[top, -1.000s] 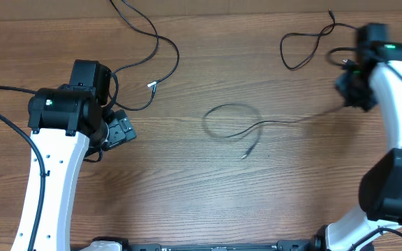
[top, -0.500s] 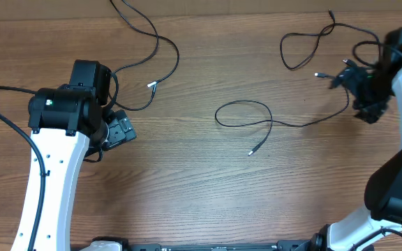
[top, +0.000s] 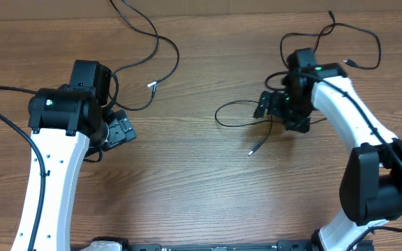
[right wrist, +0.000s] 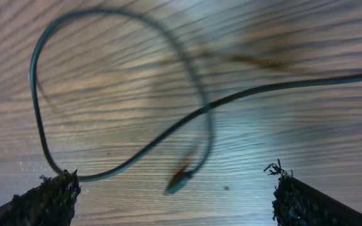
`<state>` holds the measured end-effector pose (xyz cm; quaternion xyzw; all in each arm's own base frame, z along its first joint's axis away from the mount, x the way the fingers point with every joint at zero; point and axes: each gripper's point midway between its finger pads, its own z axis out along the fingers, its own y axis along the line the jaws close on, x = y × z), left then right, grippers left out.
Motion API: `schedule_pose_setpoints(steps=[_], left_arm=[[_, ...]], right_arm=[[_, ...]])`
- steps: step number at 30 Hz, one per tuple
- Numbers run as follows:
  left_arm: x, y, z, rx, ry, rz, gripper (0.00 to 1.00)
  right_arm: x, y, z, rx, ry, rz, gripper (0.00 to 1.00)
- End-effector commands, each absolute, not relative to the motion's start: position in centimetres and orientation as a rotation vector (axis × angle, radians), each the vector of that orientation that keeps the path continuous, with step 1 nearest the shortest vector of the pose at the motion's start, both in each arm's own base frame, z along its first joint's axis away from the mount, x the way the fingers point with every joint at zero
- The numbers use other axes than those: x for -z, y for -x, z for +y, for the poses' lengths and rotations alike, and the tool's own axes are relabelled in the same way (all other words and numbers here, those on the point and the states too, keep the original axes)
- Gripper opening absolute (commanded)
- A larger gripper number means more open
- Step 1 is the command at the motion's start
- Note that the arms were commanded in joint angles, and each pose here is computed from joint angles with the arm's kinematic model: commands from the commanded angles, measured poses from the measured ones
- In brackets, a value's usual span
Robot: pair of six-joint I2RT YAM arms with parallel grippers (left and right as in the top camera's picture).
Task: Untangle cables
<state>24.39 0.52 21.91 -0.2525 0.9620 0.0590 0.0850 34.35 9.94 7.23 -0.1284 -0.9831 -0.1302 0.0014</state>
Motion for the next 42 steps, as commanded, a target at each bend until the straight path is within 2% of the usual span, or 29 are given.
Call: schedule_pose_setpoints(steps=[1,9,17,21,26,32,37,42], left_arm=[[-21.8,-24.4,0.9,-0.206,0.775,2.858,0.99],[-21.8,-24.4,0.9,-0.206,0.774,2.858,0.99],[-21.8,-24.4,0.9,-0.206,0.774,2.858,0.99],[-21.8,-24.4,0.9,-0.205,0.774,2.858,1.0],[-21.8,-24.4,0.9,-0.205,0.775,2.858,0.99],[-21.8,-24.4,0.9,-0.206,0.774,2.858,1.0],[-21.8,-24.4,0.9,-0.207,0.774,2.859,0.99],[-21.8,-24.4,0.9,-0.206,0.775,2.858,1.0]], right_arm=[[-7.4,-34.4,10.4,0.373,0.419,-3.116,1.0],[-6.6,-34.6,10.7,0.356,0.56,-3.11,1.0],[-3.6,-33.9,10.5,0.364,0.753,-3.061,0.98],[-3.2,-34.0,10.4,0.358,0.755,-3.071,0.81],[-3.0,-34.5,9.1,0.259,0.775,-3.12,0.7],[-2.9,-34.9,8.4,0.199,0.791,-3.15,0.38],[-2.9,-35.2,7.9,0.163,0.896,-3.142,0.17],[-3.0,-35.5,7.8,0.167,0.962,-3.134,0.13]])
